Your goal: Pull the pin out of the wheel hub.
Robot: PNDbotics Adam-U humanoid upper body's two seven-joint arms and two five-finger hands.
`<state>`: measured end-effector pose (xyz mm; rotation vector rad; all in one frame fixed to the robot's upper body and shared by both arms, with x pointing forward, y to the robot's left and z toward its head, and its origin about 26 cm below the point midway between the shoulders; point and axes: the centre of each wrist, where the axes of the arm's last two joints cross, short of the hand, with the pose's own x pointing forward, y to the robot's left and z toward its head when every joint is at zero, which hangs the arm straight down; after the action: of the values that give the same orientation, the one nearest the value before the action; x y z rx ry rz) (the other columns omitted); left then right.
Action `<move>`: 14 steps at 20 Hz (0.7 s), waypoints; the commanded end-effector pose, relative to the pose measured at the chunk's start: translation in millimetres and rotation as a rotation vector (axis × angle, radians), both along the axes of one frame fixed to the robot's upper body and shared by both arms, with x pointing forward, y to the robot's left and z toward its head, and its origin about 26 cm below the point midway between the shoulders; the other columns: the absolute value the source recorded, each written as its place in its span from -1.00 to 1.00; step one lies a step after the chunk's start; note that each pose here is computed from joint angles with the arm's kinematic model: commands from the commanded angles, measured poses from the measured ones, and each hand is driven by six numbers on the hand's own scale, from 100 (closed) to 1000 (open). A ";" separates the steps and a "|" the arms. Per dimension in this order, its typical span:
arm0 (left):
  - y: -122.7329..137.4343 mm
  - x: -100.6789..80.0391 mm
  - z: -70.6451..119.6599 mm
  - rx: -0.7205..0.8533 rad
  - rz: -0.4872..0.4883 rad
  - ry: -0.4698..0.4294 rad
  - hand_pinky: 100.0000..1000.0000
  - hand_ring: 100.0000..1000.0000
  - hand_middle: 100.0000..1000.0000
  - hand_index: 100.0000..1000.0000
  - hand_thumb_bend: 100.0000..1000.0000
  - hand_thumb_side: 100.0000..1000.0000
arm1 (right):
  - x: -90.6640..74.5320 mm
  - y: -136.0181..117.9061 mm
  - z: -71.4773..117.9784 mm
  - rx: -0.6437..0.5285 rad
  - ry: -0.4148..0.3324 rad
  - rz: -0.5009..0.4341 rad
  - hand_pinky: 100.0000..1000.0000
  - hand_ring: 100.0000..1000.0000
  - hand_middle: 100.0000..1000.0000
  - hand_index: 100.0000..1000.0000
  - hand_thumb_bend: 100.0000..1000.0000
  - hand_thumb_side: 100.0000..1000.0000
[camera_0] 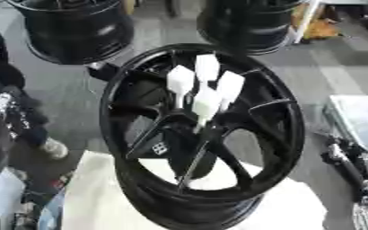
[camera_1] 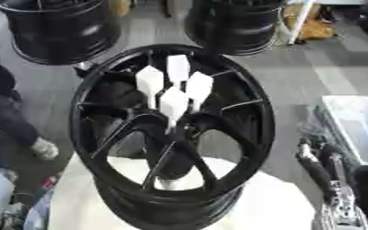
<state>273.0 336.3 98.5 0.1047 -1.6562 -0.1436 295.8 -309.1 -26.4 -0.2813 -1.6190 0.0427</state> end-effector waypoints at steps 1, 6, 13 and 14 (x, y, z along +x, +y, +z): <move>1.1 1.1 8.7 0.015 -0.005 -0.029 0.39 0.03 -0.16 0.16 -1.00 0.73 | 2.4 -2.9 6.5 -0.016 -0.019 0.003 0.16 0.04 0.21 0.29 -1.00 -0.13; 1.2 0.9 9.5 0.016 -0.002 -0.032 0.39 0.02 -0.16 0.16 -1.00 0.72 | 2.2 -3.2 6.2 -0.016 -0.017 0.002 0.16 0.04 0.21 0.29 -1.00 -0.13; 11.9 4.2 28.2 0.085 -0.008 -0.107 0.39 0.04 -0.15 0.16 -1.00 0.59 | 1.8 -4.3 5.5 -0.018 -0.014 0.001 0.16 0.04 0.21 0.29 -1.00 -0.13; 17.2 6.4 37.8 0.129 -0.026 -0.144 0.39 0.04 -0.15 0.16 -1.00 0.59 | 1.6 -4.8 5.4 -0.020 -0.012 0.001 0.16 0.04 0.21 0.29 -1.00 -0.13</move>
<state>278.5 347.8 118.0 0.1569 -1.7389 -0.2104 295.7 -309.2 -26.5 -0.2819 -1.6178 0.0420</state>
